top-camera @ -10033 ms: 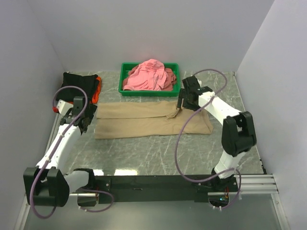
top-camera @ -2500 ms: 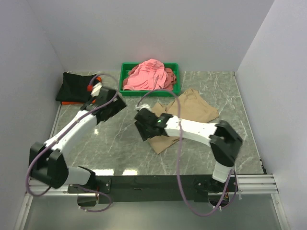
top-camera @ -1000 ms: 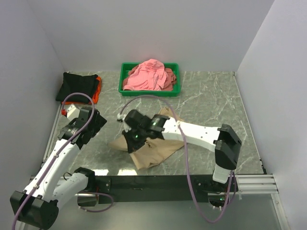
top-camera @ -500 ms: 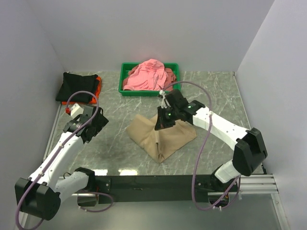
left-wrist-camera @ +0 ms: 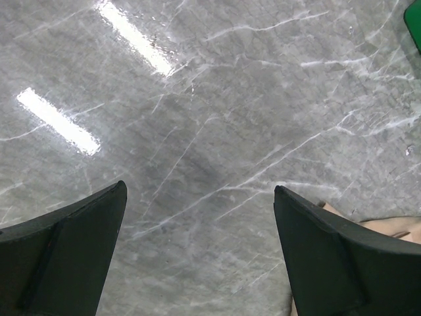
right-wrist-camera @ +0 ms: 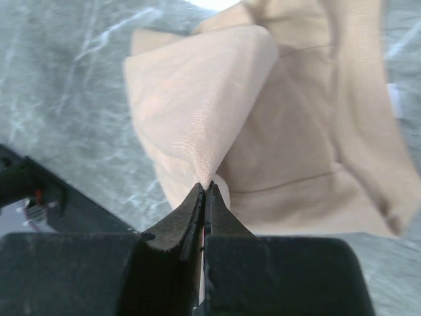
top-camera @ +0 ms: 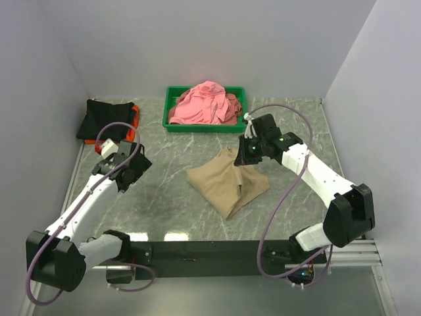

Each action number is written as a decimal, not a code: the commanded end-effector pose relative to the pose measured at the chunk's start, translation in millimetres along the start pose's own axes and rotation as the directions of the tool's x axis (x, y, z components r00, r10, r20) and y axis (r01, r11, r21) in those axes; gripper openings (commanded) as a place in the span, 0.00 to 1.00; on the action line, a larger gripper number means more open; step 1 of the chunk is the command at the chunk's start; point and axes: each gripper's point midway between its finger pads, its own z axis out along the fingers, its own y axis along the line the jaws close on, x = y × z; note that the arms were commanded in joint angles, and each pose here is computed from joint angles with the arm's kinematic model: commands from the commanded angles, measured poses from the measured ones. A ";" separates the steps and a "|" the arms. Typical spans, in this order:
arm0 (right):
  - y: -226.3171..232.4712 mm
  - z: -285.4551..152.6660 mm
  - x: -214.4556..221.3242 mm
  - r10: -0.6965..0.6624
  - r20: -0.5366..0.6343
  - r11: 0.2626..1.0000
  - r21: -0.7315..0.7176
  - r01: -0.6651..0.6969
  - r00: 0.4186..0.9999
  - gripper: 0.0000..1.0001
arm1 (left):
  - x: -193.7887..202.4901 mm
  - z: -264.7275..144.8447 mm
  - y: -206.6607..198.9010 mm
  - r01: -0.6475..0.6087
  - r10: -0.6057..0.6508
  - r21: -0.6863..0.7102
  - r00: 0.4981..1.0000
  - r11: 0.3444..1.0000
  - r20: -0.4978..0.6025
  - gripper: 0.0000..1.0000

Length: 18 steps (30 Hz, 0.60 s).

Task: Fold and stack the t-shirts
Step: Fold the tshirt

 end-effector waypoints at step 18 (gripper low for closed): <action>-136.2 35.0 -22.8 0.141 -0.074 0.869 0.486 -0.088 0.987 0.31 | 11.3 19.4 -43.4 -0.050 0.060 0.119 0.994 0.992 -0.086 0.99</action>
